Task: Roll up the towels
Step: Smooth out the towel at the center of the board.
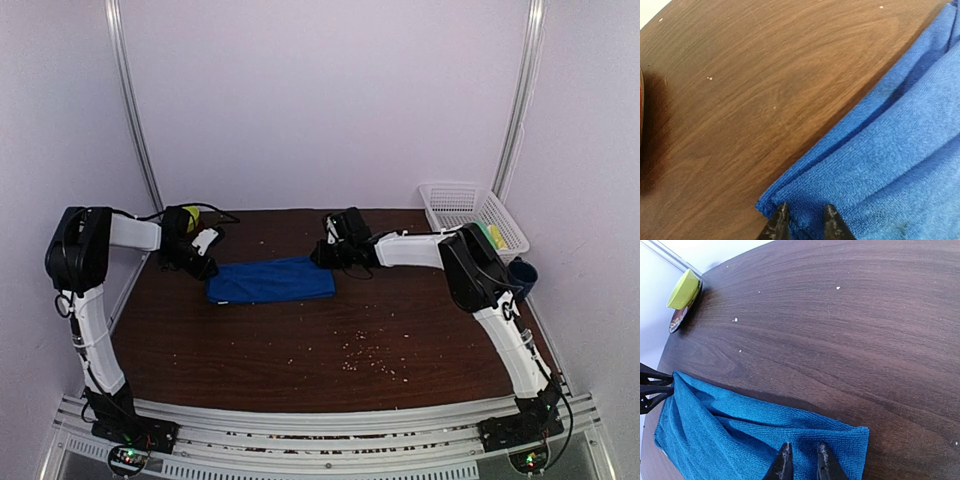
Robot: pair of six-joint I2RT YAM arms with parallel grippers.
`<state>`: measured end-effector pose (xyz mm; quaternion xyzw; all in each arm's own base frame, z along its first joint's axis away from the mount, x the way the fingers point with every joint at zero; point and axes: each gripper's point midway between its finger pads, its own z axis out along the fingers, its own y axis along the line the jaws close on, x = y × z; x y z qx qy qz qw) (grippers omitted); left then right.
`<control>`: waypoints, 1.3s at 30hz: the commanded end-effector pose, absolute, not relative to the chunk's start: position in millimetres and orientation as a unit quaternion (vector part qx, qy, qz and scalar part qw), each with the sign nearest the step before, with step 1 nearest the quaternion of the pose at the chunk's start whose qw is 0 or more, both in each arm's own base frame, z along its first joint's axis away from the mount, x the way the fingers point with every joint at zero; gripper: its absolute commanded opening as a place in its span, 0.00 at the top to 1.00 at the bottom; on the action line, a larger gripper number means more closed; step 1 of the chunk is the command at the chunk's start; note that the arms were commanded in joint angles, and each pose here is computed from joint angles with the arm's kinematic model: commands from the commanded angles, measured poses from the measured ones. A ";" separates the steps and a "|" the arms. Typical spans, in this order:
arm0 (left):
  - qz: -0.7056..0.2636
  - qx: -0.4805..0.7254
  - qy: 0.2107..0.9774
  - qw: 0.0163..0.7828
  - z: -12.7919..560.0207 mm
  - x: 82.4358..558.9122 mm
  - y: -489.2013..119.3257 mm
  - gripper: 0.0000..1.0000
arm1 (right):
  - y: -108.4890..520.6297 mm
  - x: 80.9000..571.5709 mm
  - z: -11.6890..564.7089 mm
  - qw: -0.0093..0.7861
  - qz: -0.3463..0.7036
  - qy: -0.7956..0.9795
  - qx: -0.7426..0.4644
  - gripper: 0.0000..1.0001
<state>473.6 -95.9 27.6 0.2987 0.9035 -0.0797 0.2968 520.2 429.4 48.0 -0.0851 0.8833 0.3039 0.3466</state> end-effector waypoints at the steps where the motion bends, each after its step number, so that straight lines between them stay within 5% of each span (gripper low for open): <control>1: -0.044 0.290 0.907 0.302 15.3 481.3 -85.5 0.77 | 432.5 520.8 70.8 0.363 0.337 0.865 -0.079 0.81; 25: -0.021 0.281 0.915 0.289 2.7 473.2 -74.9 0.75 | 393.6 528.7 5.2 0.337 0.208 0.917 -0.046 0.82; 39: 0.004 0.256 0.926 0.278 -2.9 472.9 -61.0 0.70 | 354.0 523.7 -5.7 0.346 0.027 0.932 -0.102 0.84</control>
